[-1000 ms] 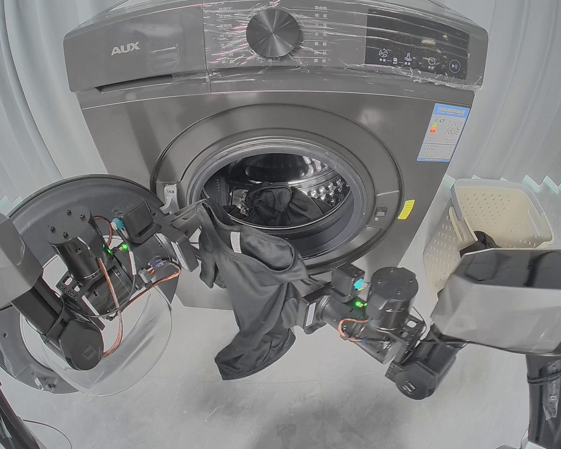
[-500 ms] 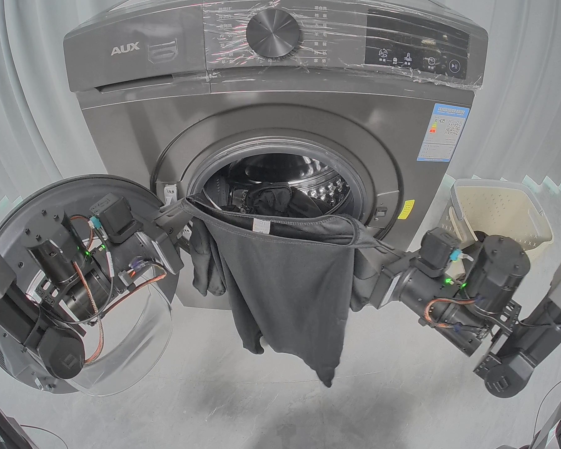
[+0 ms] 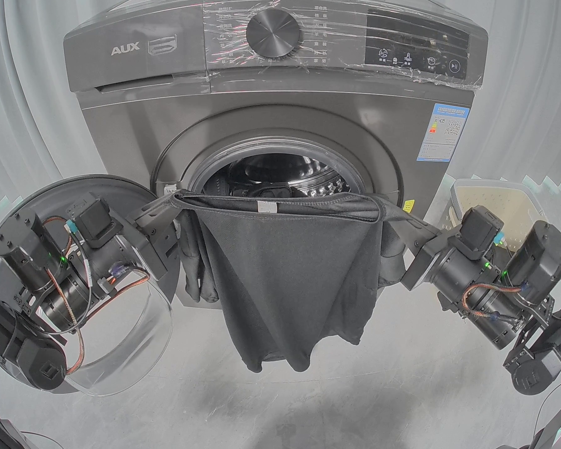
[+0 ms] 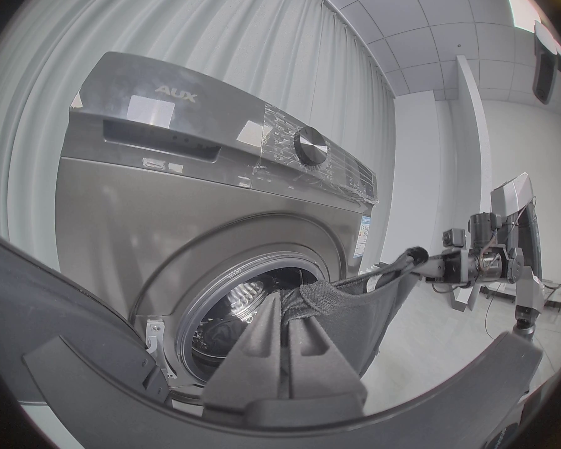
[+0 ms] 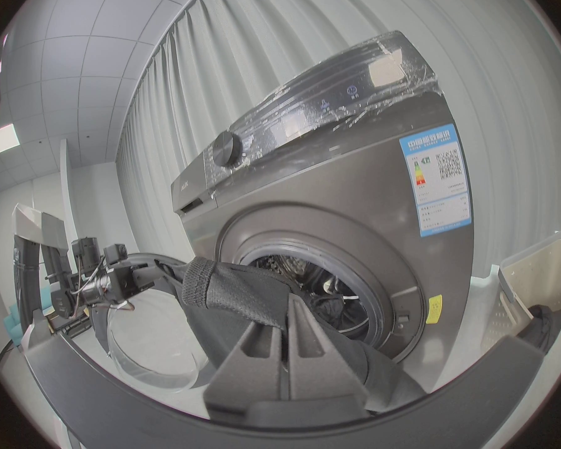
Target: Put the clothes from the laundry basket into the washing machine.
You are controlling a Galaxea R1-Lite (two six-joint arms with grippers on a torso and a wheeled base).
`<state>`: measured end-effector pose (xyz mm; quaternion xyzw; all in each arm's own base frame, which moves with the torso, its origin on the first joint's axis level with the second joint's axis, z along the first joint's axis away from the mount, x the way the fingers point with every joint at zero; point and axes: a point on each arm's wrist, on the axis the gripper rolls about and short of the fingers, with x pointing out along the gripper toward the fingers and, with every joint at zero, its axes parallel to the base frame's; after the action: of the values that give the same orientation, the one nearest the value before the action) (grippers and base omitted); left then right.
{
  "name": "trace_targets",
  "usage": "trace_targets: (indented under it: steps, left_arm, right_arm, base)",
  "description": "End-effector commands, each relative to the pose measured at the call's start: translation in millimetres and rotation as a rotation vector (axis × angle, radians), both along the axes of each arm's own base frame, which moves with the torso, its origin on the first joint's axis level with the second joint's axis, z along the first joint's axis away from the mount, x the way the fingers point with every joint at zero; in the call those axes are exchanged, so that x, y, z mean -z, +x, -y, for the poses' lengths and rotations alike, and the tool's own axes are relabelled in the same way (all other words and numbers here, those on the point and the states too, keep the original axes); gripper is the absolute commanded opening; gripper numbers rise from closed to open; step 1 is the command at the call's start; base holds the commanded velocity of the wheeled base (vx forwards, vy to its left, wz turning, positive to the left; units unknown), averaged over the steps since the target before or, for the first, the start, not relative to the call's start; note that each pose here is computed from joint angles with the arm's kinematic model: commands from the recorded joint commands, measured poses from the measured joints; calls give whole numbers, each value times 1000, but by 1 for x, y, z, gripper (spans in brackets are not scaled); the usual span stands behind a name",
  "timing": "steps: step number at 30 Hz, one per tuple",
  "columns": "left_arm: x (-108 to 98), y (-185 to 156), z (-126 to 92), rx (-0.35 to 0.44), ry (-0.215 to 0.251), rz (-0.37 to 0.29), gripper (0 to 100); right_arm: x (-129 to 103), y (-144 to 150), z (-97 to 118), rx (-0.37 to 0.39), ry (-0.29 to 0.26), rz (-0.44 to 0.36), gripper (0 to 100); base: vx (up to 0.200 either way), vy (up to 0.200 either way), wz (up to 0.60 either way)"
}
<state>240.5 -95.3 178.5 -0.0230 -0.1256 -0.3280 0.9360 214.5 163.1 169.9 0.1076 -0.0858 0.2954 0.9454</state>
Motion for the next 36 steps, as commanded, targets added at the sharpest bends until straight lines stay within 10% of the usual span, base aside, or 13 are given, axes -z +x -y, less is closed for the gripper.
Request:
trace_targets:
  steps: [1, 36]
  left_arm:
    - [-5, -6, -1, 1, 10, 29, 0]
    - [-27, -12, -6, -21, -29, 112, 0]
  right_arm:
    - [-10, 1, -3, -6, 28, 33, 0]
    - [-33, 0, -6, 8, 110, 93, 0]
  base:
    - [0, 0, 0]
    - [0, 0, 0]
